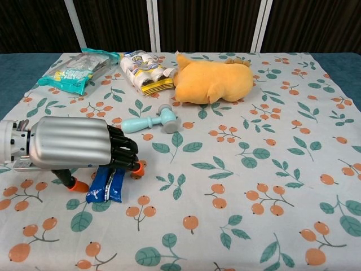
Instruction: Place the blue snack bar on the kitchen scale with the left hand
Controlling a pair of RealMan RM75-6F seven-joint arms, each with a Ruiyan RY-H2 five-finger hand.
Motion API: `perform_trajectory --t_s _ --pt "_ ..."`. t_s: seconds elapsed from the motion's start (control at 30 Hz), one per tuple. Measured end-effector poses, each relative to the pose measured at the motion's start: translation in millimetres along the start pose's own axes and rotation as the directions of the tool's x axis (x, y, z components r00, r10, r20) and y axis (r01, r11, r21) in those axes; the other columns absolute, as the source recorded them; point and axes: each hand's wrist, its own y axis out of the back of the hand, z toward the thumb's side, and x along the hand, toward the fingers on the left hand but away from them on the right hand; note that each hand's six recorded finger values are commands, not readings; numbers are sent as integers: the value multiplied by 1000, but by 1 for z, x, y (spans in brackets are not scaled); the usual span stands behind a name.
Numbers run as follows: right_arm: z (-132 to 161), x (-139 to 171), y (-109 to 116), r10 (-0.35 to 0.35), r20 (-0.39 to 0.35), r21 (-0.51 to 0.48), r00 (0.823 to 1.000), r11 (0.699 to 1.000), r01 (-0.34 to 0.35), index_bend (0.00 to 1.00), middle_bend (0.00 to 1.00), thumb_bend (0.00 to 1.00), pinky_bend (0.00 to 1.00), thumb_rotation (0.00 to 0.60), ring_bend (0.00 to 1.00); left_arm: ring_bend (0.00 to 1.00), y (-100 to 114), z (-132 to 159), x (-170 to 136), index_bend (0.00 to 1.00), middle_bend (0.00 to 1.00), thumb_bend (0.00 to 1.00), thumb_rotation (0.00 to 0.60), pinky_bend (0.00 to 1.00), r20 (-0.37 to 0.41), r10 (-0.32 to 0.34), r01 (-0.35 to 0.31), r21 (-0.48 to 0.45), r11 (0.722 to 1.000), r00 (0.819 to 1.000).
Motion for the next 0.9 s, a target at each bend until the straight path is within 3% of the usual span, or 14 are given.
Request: perform_trajectory --t_s 0.2,0.43,0.7,0.8,0.9 --pt "1 0 0 1 -5 -4 1000 1000 -1 59 32 577 0 600 15 351 1 -2 0 370 455 365 600 502 -12 18 -17 27 999 1000" --pt "1 0 0 6 -6 -9 1000 1000 -6 59 32 576 0 600 15 379 13 -14 -1 396 477 375 600 526 -58 59 -57 33 998 997" --pt "1 0 2 1 -4 -17 1000 1000 -1 59 32 576 0 600 15 385 25 -34 -11 398 477 375 600 531 -138 54 -46 60 997 989" --pt "0 0 2 2 -3 -22 1000 1000 -2 59 32 576 0 600 15 389 33 -45 -18 408 483 375 600 538 -206 47 -35 59 998 977" --pt "0 0 3 3 -4 -29 1000 1000 -3 59 32 577 0 600 15 391 40 -58 -30 414 488 375 600 545 -304 35 -31 21 999 952"
